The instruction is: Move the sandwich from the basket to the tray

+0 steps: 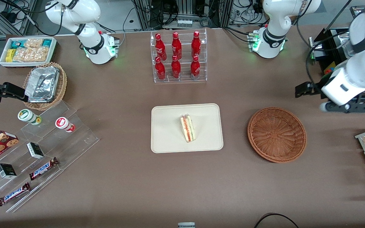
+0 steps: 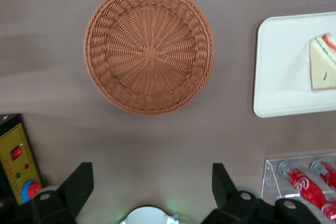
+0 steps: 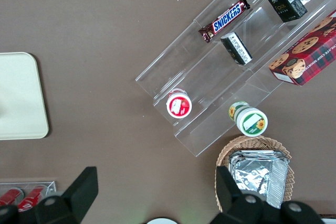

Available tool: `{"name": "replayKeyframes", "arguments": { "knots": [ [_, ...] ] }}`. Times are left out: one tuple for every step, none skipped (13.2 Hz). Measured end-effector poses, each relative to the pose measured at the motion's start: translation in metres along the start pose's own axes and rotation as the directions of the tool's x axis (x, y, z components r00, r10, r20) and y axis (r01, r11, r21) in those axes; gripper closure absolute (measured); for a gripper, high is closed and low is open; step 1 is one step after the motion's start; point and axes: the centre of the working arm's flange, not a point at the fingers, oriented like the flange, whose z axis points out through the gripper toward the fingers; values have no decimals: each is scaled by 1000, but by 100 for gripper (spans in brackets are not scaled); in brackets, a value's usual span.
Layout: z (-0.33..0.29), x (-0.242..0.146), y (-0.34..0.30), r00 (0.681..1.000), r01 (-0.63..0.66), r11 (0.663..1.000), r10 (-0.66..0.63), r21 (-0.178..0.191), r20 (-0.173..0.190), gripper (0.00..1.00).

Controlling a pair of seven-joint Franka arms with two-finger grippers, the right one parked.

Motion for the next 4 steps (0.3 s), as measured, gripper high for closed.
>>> {"name": "replayKeyframes", "arguments": {
  "knots": [
    [-8,-9,-2,1000,-10,1000,10,1,2,0],
    [-16,-17,-5,1000,-23,1000,23,2,1,0],
    [-25,-25,-9,999,-33,999,33,3,-8,0],
    [-32,-31,-13,999,-39,999,39,4,-20,0]
  ]
}}
